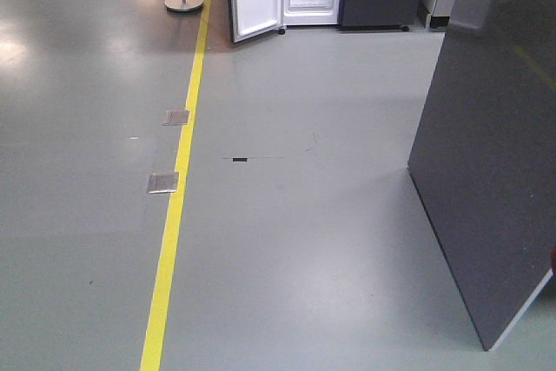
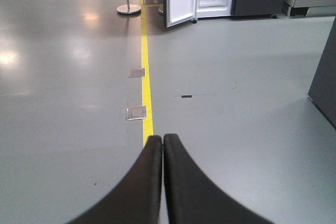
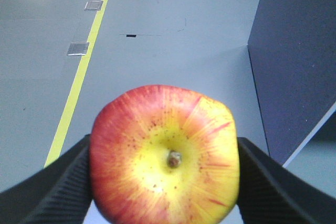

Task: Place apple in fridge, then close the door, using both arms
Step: 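Drive toward the open refrigerator holding the apple in the right gripper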

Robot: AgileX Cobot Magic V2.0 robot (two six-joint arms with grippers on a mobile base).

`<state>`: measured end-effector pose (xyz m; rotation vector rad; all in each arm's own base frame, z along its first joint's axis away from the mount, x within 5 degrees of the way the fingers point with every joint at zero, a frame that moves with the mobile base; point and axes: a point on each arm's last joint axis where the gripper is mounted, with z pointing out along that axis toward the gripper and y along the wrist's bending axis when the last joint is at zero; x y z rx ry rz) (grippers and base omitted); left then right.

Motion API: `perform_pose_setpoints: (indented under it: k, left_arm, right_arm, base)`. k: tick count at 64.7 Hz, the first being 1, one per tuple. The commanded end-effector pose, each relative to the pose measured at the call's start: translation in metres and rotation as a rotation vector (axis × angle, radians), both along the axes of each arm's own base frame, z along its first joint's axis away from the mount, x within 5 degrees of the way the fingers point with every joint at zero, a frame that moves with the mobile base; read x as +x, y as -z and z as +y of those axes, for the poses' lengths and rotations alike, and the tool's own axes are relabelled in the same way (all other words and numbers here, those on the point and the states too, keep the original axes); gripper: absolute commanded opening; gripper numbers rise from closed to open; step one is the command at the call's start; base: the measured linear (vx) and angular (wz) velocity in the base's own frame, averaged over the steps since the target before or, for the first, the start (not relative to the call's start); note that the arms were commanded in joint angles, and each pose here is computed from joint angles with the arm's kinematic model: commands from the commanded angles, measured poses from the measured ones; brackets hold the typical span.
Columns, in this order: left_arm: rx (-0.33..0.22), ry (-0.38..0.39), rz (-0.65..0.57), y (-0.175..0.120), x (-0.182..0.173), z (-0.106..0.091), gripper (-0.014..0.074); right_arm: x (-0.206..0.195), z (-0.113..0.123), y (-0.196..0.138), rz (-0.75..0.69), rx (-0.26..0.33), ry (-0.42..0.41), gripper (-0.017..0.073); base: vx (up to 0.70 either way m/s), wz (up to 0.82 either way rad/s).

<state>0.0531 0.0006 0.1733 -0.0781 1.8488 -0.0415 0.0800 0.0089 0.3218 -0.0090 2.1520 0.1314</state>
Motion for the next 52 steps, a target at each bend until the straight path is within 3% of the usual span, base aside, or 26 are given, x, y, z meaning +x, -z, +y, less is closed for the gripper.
perform_pose_setpoints:
  k: [1,52]
  left_arm:
    - [-0.004,0.001,-0.066,-0.0005,0.0012,-0.0001,-0.0006]
    - [-0.004,0.001,-0.066,-0.0005,0.0012,-0.0001,-0.0006]
  right_arm:
    - [0.0037,-0.0004,-0.0132,-0.094,0.001,0.006,0.0195]
    - [0.0037,-0.0004,-0.0132,-0.094,0.001,0.006,0.0195]
  base:
    - [0.16,0.02]
    - [0.16,0.03]
